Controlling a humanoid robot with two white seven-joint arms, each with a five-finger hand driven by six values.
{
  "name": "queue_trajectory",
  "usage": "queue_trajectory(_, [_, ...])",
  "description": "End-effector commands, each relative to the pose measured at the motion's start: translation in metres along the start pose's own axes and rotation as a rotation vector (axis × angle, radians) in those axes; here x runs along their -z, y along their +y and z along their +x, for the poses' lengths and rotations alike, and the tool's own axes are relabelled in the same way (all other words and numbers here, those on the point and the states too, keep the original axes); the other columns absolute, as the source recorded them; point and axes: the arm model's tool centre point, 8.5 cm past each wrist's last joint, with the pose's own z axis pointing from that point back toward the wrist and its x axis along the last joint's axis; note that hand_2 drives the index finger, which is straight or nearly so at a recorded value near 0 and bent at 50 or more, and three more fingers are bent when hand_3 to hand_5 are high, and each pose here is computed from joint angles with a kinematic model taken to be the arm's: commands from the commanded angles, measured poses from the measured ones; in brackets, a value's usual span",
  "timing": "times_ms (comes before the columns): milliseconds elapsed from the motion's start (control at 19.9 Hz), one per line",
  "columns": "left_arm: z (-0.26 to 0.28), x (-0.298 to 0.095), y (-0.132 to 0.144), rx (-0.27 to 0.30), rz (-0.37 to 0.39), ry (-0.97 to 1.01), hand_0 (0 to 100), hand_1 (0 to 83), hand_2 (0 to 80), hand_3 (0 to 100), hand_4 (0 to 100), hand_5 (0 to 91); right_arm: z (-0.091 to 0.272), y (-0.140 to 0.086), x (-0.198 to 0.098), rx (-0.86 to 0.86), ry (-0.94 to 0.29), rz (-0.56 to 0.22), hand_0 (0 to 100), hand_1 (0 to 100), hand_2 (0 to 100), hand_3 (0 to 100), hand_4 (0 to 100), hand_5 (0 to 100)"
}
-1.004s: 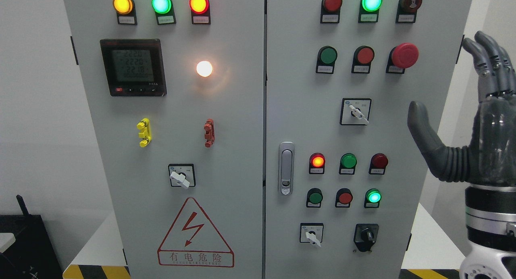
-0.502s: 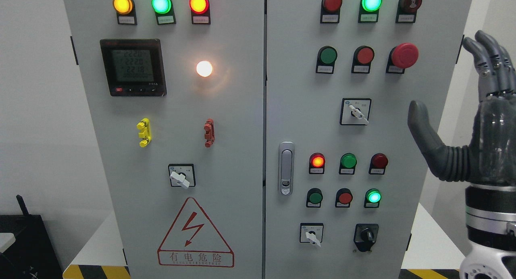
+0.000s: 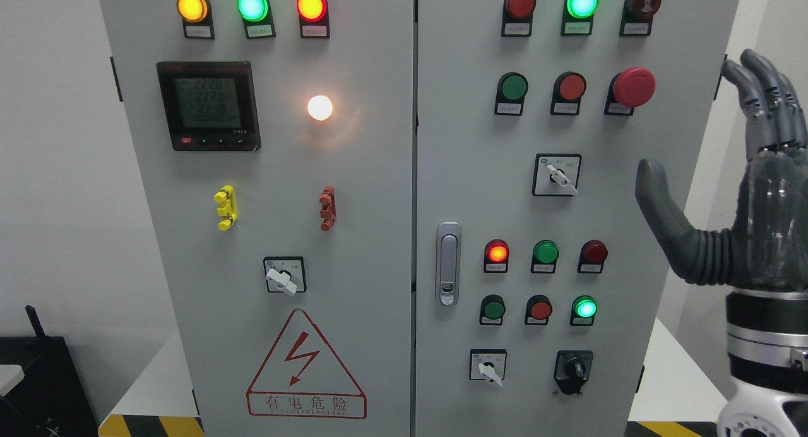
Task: Rotate and turn off gray switch
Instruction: 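Move the right hand toward the upper white-knobbed rotary switch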
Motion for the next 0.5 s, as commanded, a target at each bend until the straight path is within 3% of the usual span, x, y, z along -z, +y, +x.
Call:
queue_trajectory(0, [-0.005,-0.001,0.0,0.003,0.001,0.013,12,38.9,0.0,0,0,0.0,0.01,0.022,-0.008,0.056,0.012,0.047,36,34,15,49,49,49])
queue_trajectory(100, [-0.005,-0.001,0.0,0.003,0.001,0.013,12,38.9,0.0,0,0,0.0,0.011,0.03,-0.01,0.071,0.019,0.064,35,36,18,62,53,57])
queue_trajectory(452, [-0.005,-0.001,0.0,0.003,0.001,0.013,12,38.9,0.0,0,0,0.0,0.012,0.051,-0.012,0.077,0.097,0.121,34,36,33,72,65,78])
